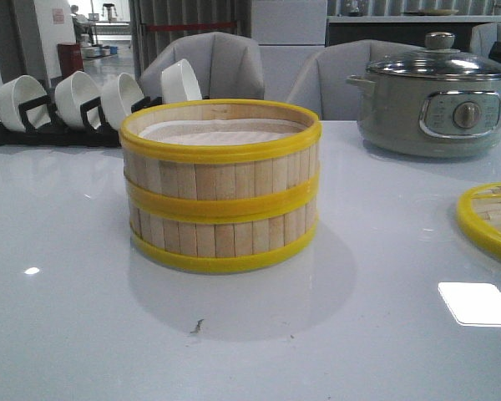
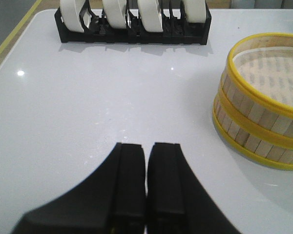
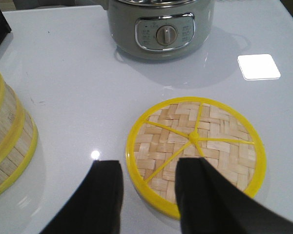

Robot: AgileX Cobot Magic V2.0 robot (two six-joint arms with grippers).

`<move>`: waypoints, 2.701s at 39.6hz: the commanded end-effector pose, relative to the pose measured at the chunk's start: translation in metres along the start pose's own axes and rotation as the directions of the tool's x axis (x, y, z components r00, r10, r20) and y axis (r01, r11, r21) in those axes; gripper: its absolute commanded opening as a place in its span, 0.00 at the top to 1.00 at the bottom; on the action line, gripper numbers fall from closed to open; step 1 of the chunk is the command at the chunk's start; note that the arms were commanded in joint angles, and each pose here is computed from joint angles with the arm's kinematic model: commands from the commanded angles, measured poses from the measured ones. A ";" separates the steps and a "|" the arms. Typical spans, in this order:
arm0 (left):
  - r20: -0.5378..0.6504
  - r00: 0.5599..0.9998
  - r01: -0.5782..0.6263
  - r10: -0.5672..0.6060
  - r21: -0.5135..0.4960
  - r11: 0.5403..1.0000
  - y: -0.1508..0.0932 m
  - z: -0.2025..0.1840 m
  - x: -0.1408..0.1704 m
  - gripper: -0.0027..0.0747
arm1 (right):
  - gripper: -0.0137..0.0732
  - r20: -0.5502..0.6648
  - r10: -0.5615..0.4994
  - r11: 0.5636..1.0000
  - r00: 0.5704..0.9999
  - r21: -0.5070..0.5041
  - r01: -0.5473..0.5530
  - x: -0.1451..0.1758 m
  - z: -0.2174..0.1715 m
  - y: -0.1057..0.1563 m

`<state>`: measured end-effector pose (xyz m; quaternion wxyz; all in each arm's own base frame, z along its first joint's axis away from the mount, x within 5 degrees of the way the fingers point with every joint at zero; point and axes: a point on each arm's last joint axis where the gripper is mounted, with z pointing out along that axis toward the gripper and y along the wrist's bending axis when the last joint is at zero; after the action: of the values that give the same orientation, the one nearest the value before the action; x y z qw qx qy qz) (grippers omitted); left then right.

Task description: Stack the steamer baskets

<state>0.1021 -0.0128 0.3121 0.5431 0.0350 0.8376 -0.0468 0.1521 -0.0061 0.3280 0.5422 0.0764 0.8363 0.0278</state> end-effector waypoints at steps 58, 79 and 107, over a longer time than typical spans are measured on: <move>0.087 0.996 -0.002 0.003 -0.009 1.000 0.001 0.000 -0.007 0.84 | 0.44 -0.346 -0.103 0.993 0.933 0.011 0.114 -0.004 0.130 0.003; 0.087 0.996 -0.002 0.003 -0.009 1.000 0.001 0.000 -0.007 0.84 | 0.44 -0.542 -0.023 0.983 0.840 0.141 0.118 -0.022 0.216 -0.043; 0.087 0.996 -0.002 0.003 -0.009 1.000 0.001 0.000 -0.007 0.84 | 0.44 -0.542 -0.010 0.982 0.841 0.154 0.111 -0.020 0.251 -0.052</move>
<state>0.1025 -0.0118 0.3018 0.5339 0.0366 0.8439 -0.0387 0.3795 -0.0649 0.2079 0.2162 0.0856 0.9718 -0.0392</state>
